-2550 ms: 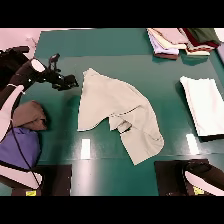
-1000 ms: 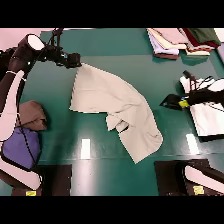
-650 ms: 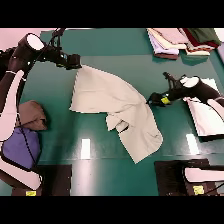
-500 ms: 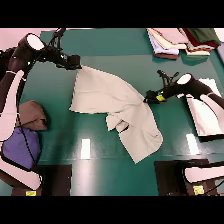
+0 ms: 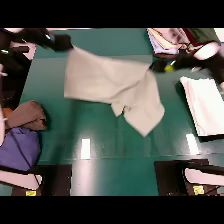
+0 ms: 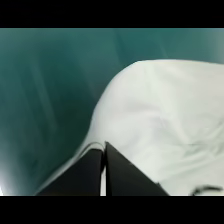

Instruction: Fold the shirts.

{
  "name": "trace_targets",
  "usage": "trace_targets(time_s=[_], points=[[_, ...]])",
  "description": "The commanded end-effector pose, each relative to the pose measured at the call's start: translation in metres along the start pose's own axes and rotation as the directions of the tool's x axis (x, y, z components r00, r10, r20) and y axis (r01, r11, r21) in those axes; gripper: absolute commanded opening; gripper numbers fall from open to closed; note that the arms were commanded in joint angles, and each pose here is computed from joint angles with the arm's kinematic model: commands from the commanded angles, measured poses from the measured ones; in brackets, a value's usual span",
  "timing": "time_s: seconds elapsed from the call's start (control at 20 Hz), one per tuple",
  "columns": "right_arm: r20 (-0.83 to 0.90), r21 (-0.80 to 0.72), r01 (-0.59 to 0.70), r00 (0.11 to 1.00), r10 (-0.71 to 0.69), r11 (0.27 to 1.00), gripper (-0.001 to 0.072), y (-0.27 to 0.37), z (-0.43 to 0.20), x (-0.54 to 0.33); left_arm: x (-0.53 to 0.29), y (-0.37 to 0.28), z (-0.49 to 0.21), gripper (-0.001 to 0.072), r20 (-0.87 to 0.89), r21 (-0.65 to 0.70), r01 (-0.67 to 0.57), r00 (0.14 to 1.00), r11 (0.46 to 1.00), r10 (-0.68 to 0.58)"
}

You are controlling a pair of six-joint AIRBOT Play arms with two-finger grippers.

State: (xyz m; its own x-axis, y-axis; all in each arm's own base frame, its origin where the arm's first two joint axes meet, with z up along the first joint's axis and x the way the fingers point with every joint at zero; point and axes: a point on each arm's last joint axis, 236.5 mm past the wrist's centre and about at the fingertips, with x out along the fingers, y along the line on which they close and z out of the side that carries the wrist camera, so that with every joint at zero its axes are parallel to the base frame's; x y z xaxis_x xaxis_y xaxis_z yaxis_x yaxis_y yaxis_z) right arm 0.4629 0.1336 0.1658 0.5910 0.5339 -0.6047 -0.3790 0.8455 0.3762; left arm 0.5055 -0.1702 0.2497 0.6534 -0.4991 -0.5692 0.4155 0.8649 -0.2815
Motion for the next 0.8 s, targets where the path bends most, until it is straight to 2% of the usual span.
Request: trace_targets(time_s=[0.0, 0.15, 0.4, 0.5, 0.6, 0.75], points=[[0.262, -0.186, 0.040, 0.965, 0.010, 0.982, 0.0013, 0.066, 0.073, -0.135, -0.130, -0.051, 0.060, 0.0022, 0.272, 0.137, -0.042, 0.962, 0.990, 0.003], [0.363, -0.291, 0.093, 0.931, 0.020, 0.952, 0.0013, 0.116, 0.078, -0.226, -0.238, -0.101, 0.065, 0.0022, 0.422, 0.223, -0.065, 0.906, 0.973, -0.036], [0.498, -0.272, 0.189, 0.867, -0.031, 0.944, 0.0013, 0.146, 0.069, -0.309, -0.341, -0.145, 0.050, 0.0022, 0.564, 0.282, -0.101, 0.822, 0.954, -0.080], [0.500, -0.227, 0.196, 0.864, -0.058, 0.954, 0.0013, 0.144, 0.063, -0.317, -0.337, -0.143, 0.047, 0.0022, 0.548, 0.281, -0.099, 0.833, 0.955, -0.075], [0.434, -0.179, 0.160, 0.898, -0.068, 0.971, 0.0013, 0.137, 0.053, -0.305, -0.298, -0.125, 0.035, 0.0022, 0.474, 0.249, -0.078, 0.879, 0.965, -0.051], [0.188, -0.067, 0.073, 0.980, -0.059, 0.995, 0.0013, 0.106, 0.027, -0.249, -0.193, -0.075, -0.019, 0.0022, 0.247, 0.140, -0.044, 0.969, 0.989, 0.008]])
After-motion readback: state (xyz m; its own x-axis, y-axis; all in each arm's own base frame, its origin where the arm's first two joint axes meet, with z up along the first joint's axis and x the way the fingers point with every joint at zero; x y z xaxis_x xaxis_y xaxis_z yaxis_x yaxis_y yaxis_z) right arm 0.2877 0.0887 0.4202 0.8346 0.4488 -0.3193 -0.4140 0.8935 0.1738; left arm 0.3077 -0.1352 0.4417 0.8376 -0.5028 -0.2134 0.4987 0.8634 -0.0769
